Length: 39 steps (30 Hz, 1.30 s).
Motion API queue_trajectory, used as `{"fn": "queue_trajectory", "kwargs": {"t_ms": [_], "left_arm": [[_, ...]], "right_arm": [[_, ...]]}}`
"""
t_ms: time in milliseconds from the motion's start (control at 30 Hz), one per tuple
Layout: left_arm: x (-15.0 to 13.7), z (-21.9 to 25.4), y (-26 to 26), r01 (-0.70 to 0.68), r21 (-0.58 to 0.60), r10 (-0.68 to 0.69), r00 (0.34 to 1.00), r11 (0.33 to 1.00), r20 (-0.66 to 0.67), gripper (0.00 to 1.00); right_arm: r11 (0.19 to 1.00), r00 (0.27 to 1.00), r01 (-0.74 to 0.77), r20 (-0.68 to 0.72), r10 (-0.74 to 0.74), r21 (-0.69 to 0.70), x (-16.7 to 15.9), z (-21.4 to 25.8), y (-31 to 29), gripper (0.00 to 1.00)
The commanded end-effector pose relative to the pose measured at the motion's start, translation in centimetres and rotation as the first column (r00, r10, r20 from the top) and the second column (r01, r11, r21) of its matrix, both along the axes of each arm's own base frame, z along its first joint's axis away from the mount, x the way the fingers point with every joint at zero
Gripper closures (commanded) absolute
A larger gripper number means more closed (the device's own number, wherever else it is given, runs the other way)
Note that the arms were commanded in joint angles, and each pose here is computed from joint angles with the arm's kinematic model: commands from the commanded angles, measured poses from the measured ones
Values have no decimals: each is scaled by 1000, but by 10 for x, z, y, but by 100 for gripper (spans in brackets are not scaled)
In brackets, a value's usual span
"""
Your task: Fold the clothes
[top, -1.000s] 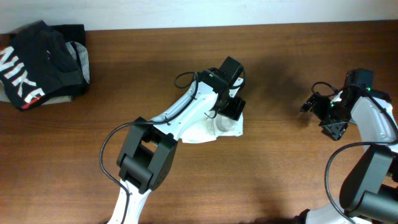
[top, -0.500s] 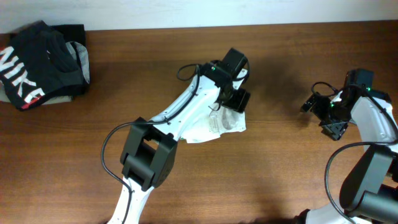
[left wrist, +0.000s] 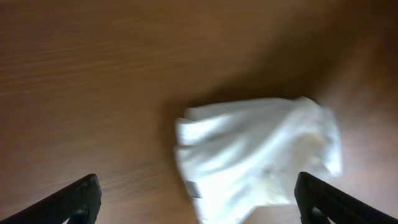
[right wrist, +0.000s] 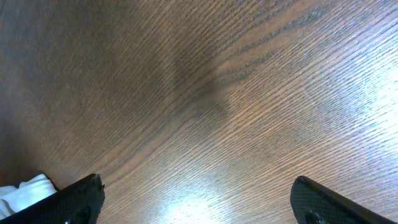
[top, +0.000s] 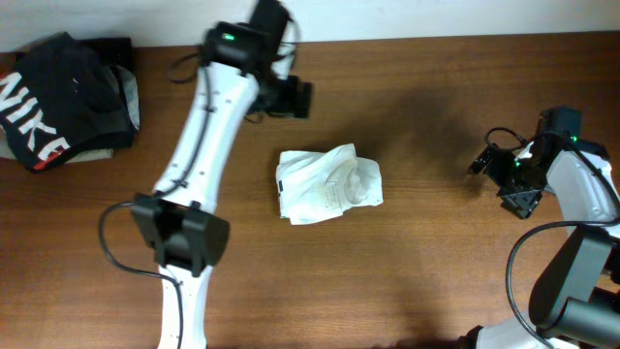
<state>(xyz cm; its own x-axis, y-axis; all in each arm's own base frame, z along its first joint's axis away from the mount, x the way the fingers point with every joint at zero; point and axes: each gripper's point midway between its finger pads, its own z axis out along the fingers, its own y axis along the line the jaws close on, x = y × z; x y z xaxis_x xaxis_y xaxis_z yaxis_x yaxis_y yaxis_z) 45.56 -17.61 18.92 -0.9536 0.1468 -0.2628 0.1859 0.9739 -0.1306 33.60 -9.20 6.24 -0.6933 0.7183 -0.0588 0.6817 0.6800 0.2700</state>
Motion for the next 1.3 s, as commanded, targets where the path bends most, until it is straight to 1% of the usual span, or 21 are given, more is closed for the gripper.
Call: {"fn": "queue_trajectory", "kwargs": {"t_ms": [0, 33, 67, 133, 167, 233, 267, 333, 367, 433, 533, 700, 900, 967, 1000, 1033, 1067, 1133, 1167, 1233, 1267], "left_arm": [[13, 10, 66, -139, 12, 139, 990, 990, 5, 1], [10, 6, 88, -181, 25, 182, 983, 983, -29, 1], [6, 2, 106, -174, 45, 177, 983, 984, -57, 1], [5, -17, 142, -212, 105, 221, 971, 972, -94, 1], [2, -26, 147, -223, 104, 235, 965, 969, -121, 1], [-15, -67, 149, -234, 56, 240, 936, 971, -256, 1], [-19, -81, 145, -219, 34, 219, 932, 975, -288, 1], [-28, -104, 119, -146, -102, 103, 934, 984, -342, 1], [-37, -116, 95, -75, -228, -11, 934, 971, -356, 1], [-51, -130, 69, -41, -334, -96, 920, 942, -381, 1], [-66, -147, 44, -28, -406, -149, 905, 914, -398, 1], [-102, -173, -7, 45, -457, -264, 864, 888, -428, 1], [-88, -185, -23, 35, -460, -229, 899, 887, -374, 1], [-80, -185, -28, 58, -468, -235, 914, 882, -331, 1], [-74, -186, -30, 44, -468, -216, 923, 883, -319, 2], [-70, -186, -31, 31, -463, -198, 928, 886, -315, 11], [-68, -186, -32, 26, -464, -191, 931, 886, -312, 24], [-68, -186, -38, 45, -466, -205, 933, 883, -297, 32], [-69, -186, -41, 51, -467, -210, 932, 883, -295, 39], [-71, -190, -43, 69, -436, -214, 932, 897, -293, 78], [-71, -193, -42, 78, -411, -212, 933, 908, -291, 84]], "right_arm": [[1000, 1000, -1, 12, 1, -19, 0, 6, -3, 1], [1000, 1000, -1, 12, 1, -19, 0, 6, -3, 1], [1000, 1000, -1, 12, 1, -19, 0, 6, -3, 1], [1000, 1000, -1, 12, 1, -19, 0, 5, -3, 1], [1000, 1000, -1, 12, 1, -19, 0, 5, -3, 1], [1000, 1000, -1, 12, 1, -19, 0, 5, -3, 1], [1000, 1000, -1, 12, 1, -19, 0, 5, -3, 1], [1000, 1000, -1, 12, 1, -19, 0, 5, -3, 1], [1000, 1000, -1, 12, 1, -19, 0, 6, -3, 1], [1000, 1000, -1, 12, 1, -19, 0, 6, -3, 1], [1000, 1000, -1, 12, 1, -19, 0, 5, -3, 1], [1000, 1000, -1, 12, 1, -19, 0, 6, -3, 1], [1000, 1000, -1, 12, 1, -20, 0, 6, -4, 1], [1000, 1000, -1, 12, 1, -19, 0, 5, -3, 1], [1000, 1000, -1, 12, 1, -19, 0, 5, -3, 1], [1000, 1000, 0, 12, 1, -19, 0, 6, -4, 1], [1000, 1000, -1, 12, 1, -19, 0, 6, -3, 1], [1000, 1000, -1, 12, 1, -19, 0, 6, -3, 1], [1000, 1000, -1, 12, 1, -20, 0, 6, -4, 1], [1000, 1000, -1, 12, 1, -19, 0, 6, -3, 1], [1000, 1000, -1, 12, 1, -19, 0, 6, -3, 1]]}}
